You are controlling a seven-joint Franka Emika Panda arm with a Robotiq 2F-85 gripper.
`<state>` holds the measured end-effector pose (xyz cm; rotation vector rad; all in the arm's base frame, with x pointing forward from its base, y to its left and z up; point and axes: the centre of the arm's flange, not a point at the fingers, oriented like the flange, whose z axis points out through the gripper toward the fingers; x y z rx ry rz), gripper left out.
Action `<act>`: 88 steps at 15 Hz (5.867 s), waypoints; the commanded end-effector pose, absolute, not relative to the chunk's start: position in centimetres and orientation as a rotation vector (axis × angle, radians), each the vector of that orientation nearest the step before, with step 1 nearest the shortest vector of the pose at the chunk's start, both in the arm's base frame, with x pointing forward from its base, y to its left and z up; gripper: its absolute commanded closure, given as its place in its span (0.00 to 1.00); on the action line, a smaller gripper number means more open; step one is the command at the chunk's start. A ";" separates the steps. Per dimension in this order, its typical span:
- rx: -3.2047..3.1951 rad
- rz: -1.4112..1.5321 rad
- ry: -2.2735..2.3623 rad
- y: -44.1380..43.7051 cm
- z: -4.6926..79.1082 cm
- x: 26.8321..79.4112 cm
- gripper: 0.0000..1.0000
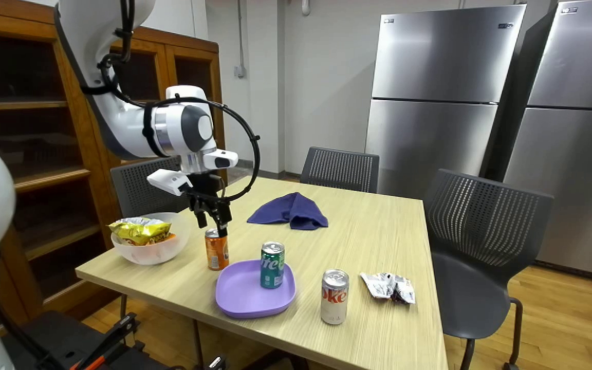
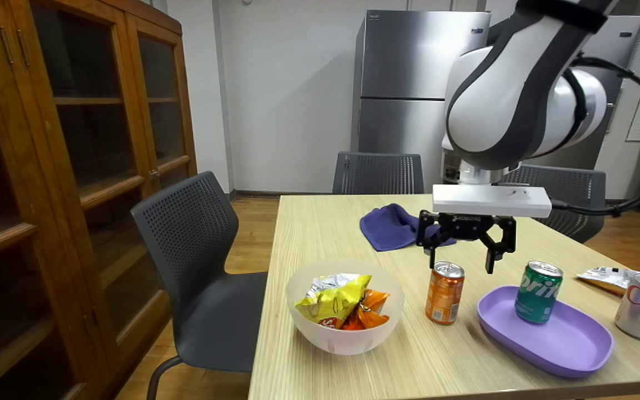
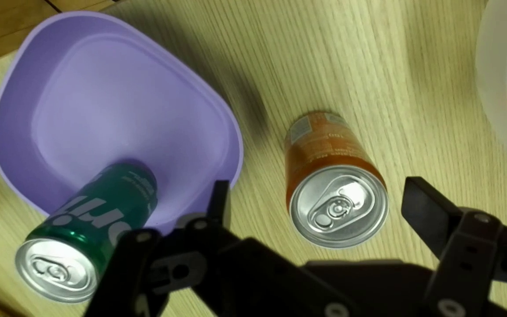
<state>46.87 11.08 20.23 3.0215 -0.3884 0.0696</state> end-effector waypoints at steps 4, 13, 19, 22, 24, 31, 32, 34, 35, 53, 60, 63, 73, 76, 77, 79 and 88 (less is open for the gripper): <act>3.012 0.064 -0.391 13.1 19.3 49.7 0.00; 2.997 0.027 -0.378 14.0 18.0 50.6 0.00; 2.982 -0.003 -0.383 14.1 17.5 50.4 0.00; 2.980 -0.008 -0.383 14.1 17.5 50.3 0.35; 2.977 -0.011 -0.389 13.9 17.6 50.3 0.51; 2.991 0.004 -0.392 13.4 19.6 49.8 0.61; 2.996 0.015 -0.393 13.2 20.0 49.7 0.61; 3.002 0.040 -0.400 12.7 20.9 49.6 0.61; 3.003 0.053 -0.408 12.3 21.4 49.5 0.61; 3.013 0.026 -0.489 4.0 23.4 47.2 0.61; 3.008 -0.034 -0.461 1.5 22.2 46.8 0.61; 2.990 -0.058 -0.462 0.6 21.5 47.0 0.61; 2.987 -0.131 -0.403 0.0 19.5 47.3 0.61; 2.985 -0.139 -0.388 0.0 19.3 47.4 0.61; 2.983 -0.141 -0.379 0.0 19.4 47.5 0.11; 2.985 -0.142 -0.359 0.0 19.8 47.4 0.03; 2.991 -0.105 -0.309 -0.2 23.5 48.6 0.00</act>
